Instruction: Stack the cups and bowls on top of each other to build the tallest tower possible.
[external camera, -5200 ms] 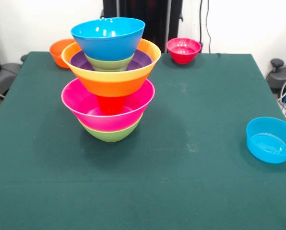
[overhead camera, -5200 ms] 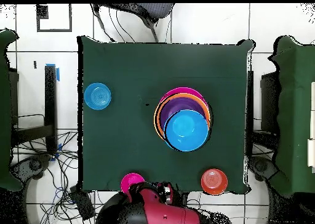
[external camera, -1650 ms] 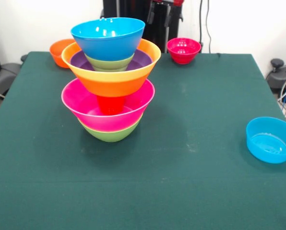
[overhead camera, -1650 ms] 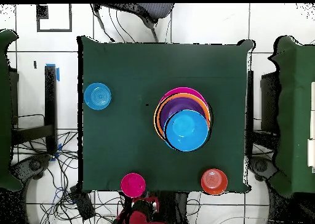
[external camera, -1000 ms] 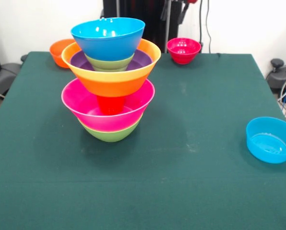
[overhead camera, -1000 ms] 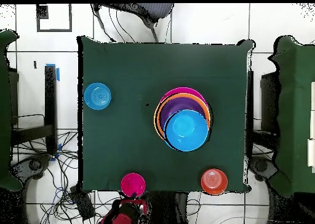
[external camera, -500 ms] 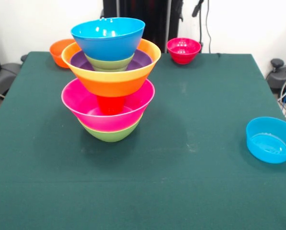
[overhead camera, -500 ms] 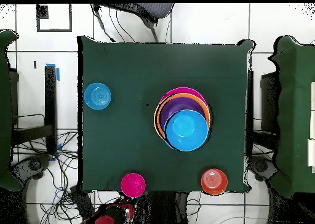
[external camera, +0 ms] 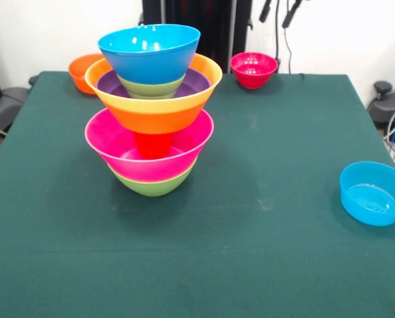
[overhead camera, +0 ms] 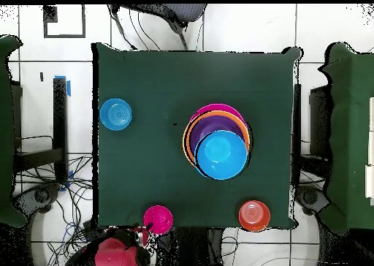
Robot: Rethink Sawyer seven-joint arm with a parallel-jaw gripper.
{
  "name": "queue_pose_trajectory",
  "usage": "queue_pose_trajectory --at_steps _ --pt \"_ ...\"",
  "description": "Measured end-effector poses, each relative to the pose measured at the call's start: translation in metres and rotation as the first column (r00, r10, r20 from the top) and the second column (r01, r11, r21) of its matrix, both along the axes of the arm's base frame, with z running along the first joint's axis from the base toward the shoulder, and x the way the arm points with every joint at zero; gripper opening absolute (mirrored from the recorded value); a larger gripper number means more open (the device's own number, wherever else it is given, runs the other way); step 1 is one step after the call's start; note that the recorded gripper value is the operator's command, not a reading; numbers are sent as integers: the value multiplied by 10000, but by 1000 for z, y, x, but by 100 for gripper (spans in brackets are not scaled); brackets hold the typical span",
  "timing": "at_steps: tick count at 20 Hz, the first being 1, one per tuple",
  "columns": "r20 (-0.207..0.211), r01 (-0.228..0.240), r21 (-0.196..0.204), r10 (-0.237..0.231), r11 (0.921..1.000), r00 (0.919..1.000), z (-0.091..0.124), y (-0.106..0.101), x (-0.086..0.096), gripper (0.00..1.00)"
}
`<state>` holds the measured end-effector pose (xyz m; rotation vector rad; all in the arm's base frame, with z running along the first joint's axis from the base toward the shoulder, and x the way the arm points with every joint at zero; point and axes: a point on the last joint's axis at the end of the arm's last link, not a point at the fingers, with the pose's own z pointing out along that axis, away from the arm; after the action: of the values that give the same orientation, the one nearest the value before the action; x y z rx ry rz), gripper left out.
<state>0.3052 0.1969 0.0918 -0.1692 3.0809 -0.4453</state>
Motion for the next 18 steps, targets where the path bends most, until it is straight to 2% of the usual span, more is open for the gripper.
queue_pose_trajectory --at_steps 7,9,11,12,15,18 --pt "479 -43 177 35 9998 9988 8 17 52 100" --pt "582 -87 232 73 9997 9983 14 25 74 100" --pt "604 -78 259 63 9996 9982 18 29 84 100" --pt "590 -17 305 -1 9995 9983 25 33 99 100" --pt "542 89 339 -107 9994 9985 33 35 113 100" --pt "452 295 382 -312 9988 9985 45 35 135 100"
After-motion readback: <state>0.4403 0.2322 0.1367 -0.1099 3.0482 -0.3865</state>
